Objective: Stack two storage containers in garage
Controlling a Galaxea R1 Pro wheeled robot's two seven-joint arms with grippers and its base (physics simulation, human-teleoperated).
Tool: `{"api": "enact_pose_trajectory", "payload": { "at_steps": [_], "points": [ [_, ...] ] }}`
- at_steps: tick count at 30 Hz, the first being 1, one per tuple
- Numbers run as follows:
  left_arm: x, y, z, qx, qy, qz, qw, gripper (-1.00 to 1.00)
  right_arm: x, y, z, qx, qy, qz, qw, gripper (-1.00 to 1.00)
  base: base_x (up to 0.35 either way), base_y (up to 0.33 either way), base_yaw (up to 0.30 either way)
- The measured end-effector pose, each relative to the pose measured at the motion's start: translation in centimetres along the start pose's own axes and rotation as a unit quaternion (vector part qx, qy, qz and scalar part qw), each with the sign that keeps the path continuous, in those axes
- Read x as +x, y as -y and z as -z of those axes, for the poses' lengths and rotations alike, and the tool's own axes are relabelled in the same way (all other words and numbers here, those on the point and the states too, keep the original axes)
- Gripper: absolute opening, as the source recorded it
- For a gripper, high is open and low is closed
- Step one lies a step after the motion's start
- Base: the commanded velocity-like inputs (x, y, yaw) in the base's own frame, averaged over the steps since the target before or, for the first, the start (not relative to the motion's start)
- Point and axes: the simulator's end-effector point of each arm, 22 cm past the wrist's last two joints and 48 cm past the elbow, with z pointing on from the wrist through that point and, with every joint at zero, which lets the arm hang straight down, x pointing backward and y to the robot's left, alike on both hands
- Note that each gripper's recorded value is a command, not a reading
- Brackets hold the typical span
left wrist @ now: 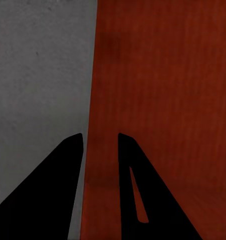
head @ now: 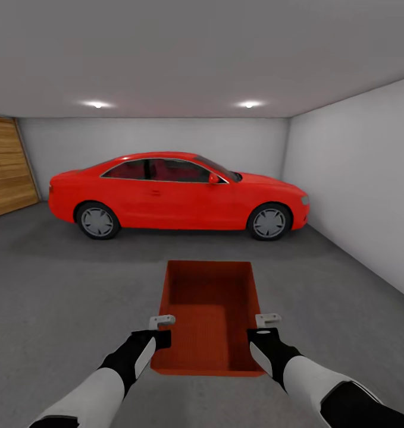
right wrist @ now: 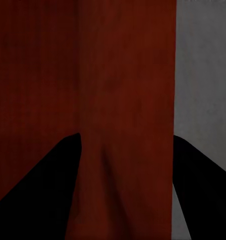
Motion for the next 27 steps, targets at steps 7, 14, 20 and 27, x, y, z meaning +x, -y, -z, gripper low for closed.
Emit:
{"api": "enact_pose_trajectory", "payload": {
  "at_steps": [7,14,20,27],
  "points": [
    [0.02,0.0,0.0,0.0,0.0,0.0,1.0,-1.0,0.02,-0.01,0.0,0.0,0.0,0.0,1.0,-1.0,0.322,0.0,0.0],
    [-0.02,0.0,0.0,0.0,0.0,0.0,1.0,-1.0,-0.04,0.0,0.0,0.0,0.0,0.0,1.0,-1.0,0.322,0.0,-0.105],
    [-0.04,0.02,0.0,0.0,0.001,0.0,1.0,-1.0,-0.07,0.02,0.0,0.0,0.001,0.0,1.0,-1.0,0.322,0.0,-0.245],
    [-0.01,0.02,-0.01,0.0,0.0,0.0,1.0,-1.0,-0.04,0.02,0.0,0.0,0.001,0.0,1.0,-1.0,0.322,0.0,-0.25]
  ]
}}
